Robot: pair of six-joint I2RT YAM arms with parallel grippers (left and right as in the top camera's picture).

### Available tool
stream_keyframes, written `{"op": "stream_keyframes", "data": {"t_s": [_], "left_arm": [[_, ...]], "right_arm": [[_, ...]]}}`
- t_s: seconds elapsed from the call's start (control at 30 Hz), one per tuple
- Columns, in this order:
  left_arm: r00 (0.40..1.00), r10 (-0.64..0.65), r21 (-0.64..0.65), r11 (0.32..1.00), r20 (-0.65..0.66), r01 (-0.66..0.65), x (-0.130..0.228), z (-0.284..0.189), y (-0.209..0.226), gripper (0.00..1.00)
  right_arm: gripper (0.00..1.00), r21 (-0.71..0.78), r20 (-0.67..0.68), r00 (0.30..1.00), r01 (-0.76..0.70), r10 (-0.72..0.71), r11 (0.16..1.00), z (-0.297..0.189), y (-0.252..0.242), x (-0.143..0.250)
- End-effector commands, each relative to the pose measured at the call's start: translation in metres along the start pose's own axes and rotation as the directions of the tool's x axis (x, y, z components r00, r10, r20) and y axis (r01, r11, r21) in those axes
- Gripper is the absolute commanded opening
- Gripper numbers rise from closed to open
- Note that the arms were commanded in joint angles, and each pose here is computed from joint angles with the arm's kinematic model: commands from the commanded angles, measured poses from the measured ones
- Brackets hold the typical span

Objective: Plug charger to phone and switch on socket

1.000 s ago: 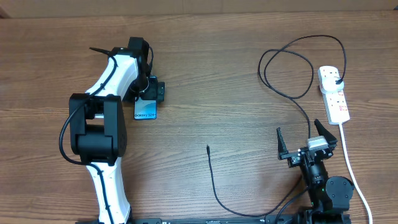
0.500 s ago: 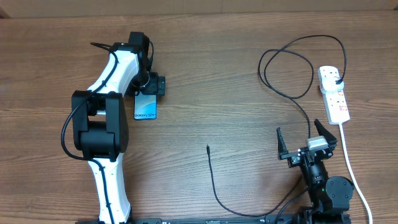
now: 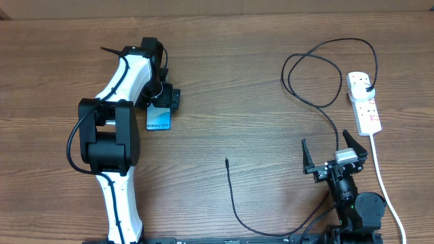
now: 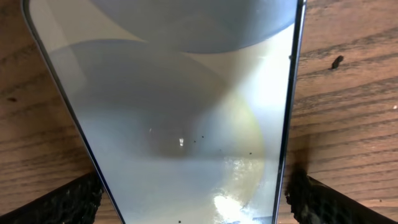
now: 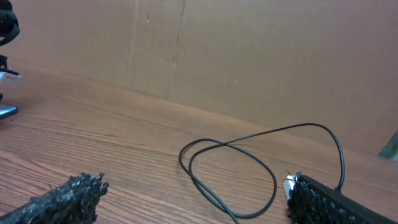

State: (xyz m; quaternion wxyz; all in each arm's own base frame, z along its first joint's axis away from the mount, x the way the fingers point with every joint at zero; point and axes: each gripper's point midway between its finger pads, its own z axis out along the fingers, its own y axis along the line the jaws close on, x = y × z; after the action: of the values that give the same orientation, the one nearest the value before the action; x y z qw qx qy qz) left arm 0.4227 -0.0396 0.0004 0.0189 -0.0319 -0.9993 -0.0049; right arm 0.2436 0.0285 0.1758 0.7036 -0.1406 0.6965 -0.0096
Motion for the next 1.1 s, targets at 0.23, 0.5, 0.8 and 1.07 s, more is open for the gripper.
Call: {"op": "stream_keyframes", "data": {"t_s": [0.23, 0.5, 0.8, 1.07], "left_arm": [[0.999, -0.006, 0.051, 0.999, -0.032, 0.007, 0.0, 0.024, -0.007, 1.0], [0.994, -0.107, 0.049, 0.993, -0.019, 0.108, -0.004, 0.024, -0.007, 1.0], [0.99, -0.141, 0.02, 0.99, -0.001, 0.141, -0.007, 0.025, -0.006, 1.0], [0.994, -0.1, -0.015, 0.995, 0.033, 0.101, -0.014, 0.024, -0.012, 1.0]], "right_arm": [[1.0, 0.006, 0.003, 1.0, 0.0, 0.0, 1.0, 0.0, 0.0, 0.002], [1.0, 0.006, 0.003, 1.0, 0.0, 0.0, 1.0, 0.0, 0.0, 0.002], [1.0, 0.006, 0.003, 1.0, 0.0, 0.0, 1.0, 0.0, 0.0, 0.002], [1.0, 0.006, 0.003, 1.0, 0.0, 0.0, 1.0, 0.0, 0.0, 0.002]]}}
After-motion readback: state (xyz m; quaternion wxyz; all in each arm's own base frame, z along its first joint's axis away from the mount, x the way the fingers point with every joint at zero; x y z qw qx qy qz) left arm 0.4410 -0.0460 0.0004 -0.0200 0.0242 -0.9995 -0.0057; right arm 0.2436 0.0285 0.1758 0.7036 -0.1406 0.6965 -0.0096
